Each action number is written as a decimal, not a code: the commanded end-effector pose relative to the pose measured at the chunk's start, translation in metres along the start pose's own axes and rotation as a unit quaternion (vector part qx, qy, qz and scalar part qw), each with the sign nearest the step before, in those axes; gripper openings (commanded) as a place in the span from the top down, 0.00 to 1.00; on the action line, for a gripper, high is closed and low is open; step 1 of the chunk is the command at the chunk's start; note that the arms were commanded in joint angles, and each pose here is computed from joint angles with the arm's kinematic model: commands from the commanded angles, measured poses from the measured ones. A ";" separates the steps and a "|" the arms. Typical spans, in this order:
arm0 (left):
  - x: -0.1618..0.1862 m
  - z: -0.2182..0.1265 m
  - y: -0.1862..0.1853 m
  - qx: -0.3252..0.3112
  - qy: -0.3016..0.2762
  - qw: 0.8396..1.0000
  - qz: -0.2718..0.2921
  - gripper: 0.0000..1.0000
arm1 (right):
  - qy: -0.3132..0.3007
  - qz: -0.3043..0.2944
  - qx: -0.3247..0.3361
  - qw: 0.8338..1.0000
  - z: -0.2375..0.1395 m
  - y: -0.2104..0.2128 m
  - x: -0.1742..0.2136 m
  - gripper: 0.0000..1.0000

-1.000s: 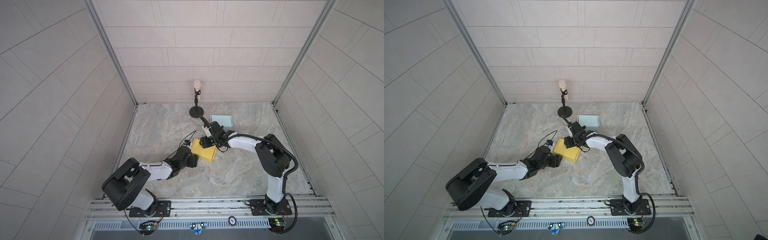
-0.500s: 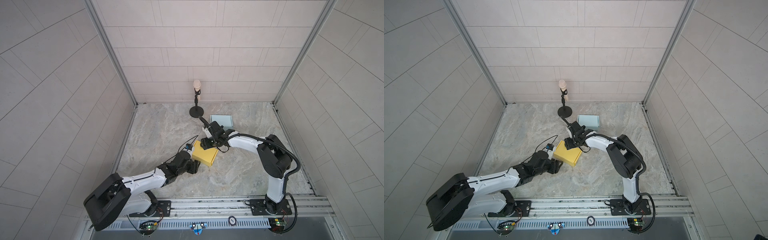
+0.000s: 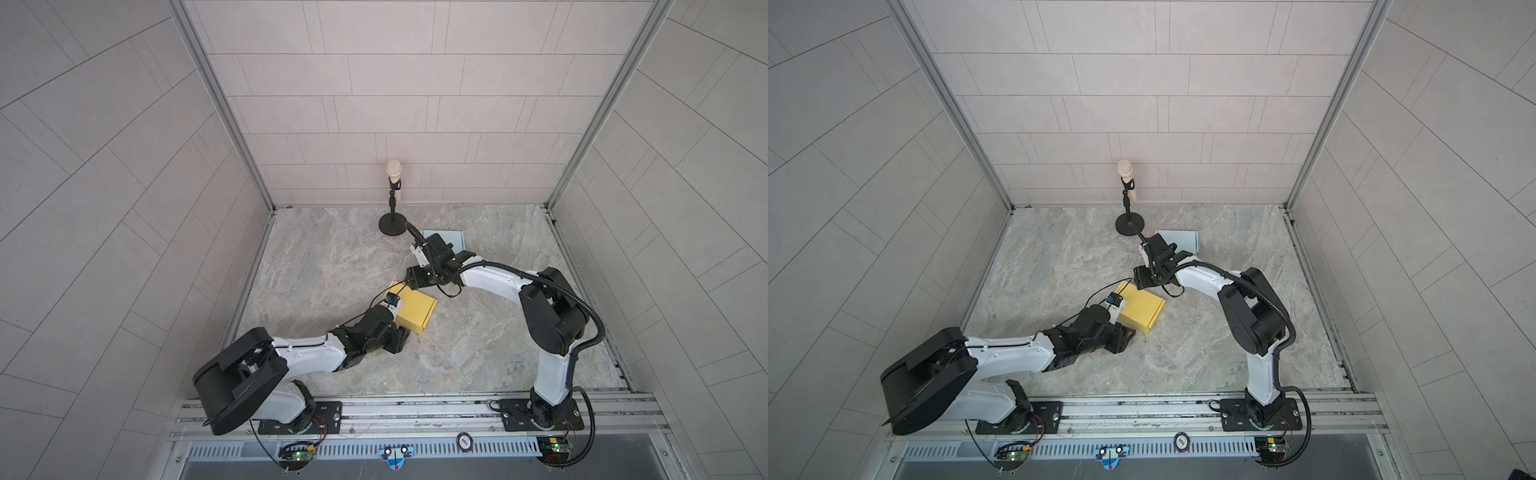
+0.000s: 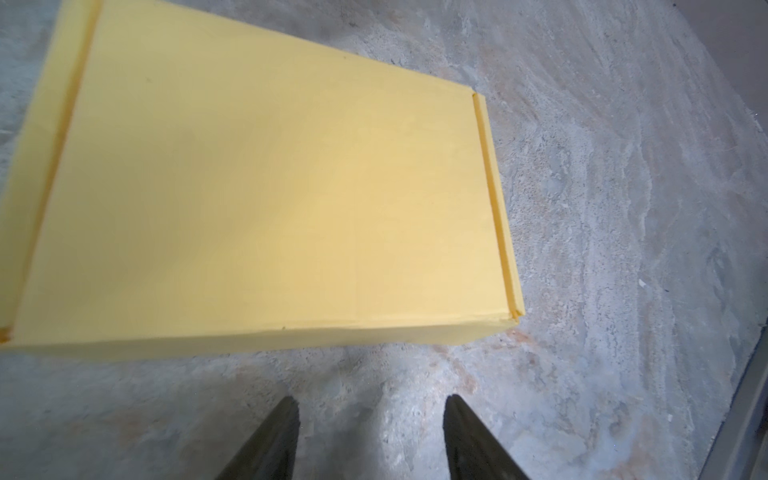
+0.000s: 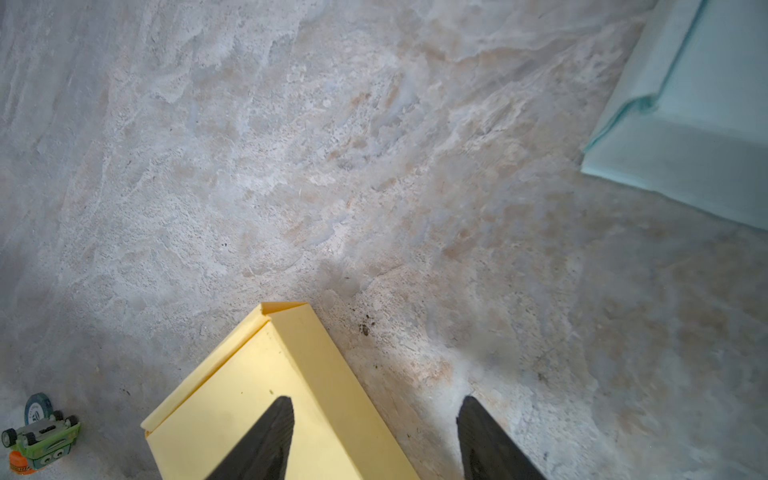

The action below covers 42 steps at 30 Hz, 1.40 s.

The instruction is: Fold the paper box

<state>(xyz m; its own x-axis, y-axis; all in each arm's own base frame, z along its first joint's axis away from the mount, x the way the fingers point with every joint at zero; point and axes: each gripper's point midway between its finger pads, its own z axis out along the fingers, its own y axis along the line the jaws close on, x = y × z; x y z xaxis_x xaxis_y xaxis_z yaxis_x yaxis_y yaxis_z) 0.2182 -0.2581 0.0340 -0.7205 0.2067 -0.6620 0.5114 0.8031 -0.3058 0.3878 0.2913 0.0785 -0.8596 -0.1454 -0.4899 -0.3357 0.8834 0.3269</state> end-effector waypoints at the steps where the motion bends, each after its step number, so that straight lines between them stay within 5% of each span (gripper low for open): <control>1: -0.014 0.009 -0.013 0.023 -0.021 0.999 0.020 0.42 | 0.006 0.013 -0.016 1.000 0.006 0.002 0.005 0.35; 23: -0.007 0.031 0.009 -0.031 -0.027 0.999 0.027 0.65 | 0.033 0.079 -0.085 0.993 0.002 0.009 0.068 0.34; 42: -0.011 0.031 0.009 -0.034 -0.038 0.998 0.025 0.66 | 0.062 0.082 -0.115 0.988 0.015 0.036 0.106 0.34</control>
<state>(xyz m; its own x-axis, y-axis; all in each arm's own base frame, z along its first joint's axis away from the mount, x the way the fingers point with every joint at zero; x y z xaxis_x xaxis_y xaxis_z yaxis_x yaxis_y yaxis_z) 0.2397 -0.2730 0.0198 -0.6613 0.2158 -0.7184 0.5285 0.8137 -0.2421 0.3466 0.2864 0.0526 -0.8736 0.0132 -0.4865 -0.2681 0.8214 0.5035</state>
